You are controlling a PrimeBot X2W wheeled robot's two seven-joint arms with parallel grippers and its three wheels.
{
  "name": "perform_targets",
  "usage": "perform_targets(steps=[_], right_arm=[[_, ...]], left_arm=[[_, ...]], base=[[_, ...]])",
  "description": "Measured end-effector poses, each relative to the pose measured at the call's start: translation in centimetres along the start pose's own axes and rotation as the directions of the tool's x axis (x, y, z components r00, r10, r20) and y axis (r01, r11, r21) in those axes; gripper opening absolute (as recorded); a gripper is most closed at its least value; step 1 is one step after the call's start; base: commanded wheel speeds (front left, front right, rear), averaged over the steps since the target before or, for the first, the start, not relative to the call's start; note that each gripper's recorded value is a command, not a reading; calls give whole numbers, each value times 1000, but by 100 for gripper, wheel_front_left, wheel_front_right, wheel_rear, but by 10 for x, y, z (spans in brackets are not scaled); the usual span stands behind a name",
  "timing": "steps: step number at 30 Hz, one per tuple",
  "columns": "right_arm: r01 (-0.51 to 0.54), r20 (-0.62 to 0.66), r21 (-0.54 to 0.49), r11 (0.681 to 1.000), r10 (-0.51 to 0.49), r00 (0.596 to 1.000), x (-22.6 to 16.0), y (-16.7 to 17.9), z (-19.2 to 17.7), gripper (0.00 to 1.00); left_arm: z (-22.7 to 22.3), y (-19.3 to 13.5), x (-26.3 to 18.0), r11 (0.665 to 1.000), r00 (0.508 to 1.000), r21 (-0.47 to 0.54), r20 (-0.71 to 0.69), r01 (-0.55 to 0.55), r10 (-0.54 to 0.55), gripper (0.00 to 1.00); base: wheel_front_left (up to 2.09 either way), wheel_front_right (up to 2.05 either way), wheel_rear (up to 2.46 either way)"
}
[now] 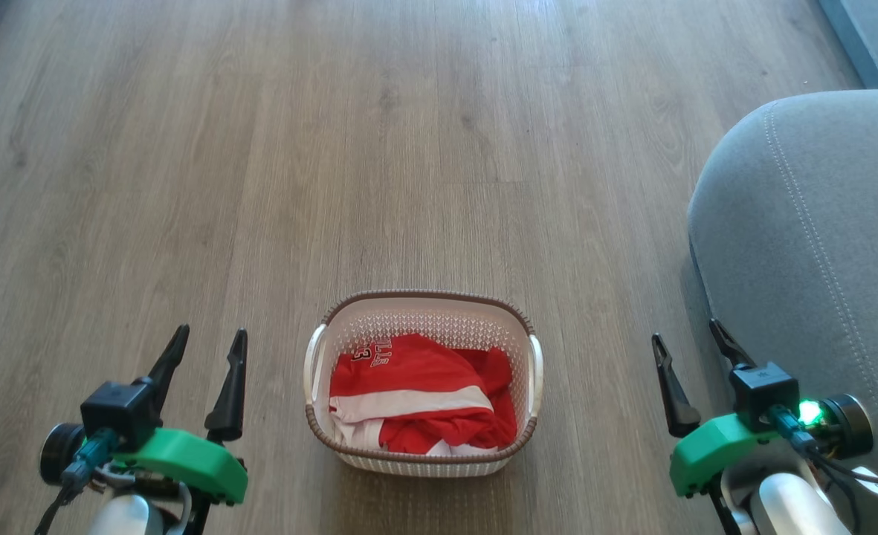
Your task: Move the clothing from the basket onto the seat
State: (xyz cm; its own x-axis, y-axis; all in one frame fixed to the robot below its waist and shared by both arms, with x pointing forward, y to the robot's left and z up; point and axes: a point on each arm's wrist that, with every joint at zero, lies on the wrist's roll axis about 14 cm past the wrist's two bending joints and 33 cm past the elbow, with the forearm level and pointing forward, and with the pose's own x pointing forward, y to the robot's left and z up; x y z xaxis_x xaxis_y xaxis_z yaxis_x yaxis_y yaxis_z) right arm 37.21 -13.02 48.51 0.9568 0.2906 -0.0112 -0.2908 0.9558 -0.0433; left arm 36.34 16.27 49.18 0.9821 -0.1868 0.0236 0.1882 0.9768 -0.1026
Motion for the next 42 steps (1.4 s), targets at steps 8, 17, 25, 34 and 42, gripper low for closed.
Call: perform_targets(steps=[8, 17, 25, 34, 42], right_arm=[[29, 4, 14, 999, -29, 1000, -2, -9, 1, 100], [43, -7, 26, 999, -43, 999, -2, -13, -3, 100], [85, -22, 35, 996, -84, 996, 14, -31, -10, 100], [138, 41, 10, 990, -138, 990, 83, -65, -7, 100], [158, 81, -9, 987, -157, 984, 154, -88, -38, 100]], left_arm=[[0, -1, 1, 1000, 1000, 1, 0, 5, -5, 100], [-5, -2, 3, 1000, 1000, -4, -15, 13, -13, 100], [-21, 0, 18, 999, 998, -32, -58, 12, -14, 100], [-26, -1, 99, 996, 997, -56, -25, 76, -78, 100], [-78, -1, 169, 987, 985, -42, -66, 158, -161, 100]], base=[[0, 0, 0], [0, 0, 0], [0, 0, 0], [0, 0, 0], [0, 0, 0]])
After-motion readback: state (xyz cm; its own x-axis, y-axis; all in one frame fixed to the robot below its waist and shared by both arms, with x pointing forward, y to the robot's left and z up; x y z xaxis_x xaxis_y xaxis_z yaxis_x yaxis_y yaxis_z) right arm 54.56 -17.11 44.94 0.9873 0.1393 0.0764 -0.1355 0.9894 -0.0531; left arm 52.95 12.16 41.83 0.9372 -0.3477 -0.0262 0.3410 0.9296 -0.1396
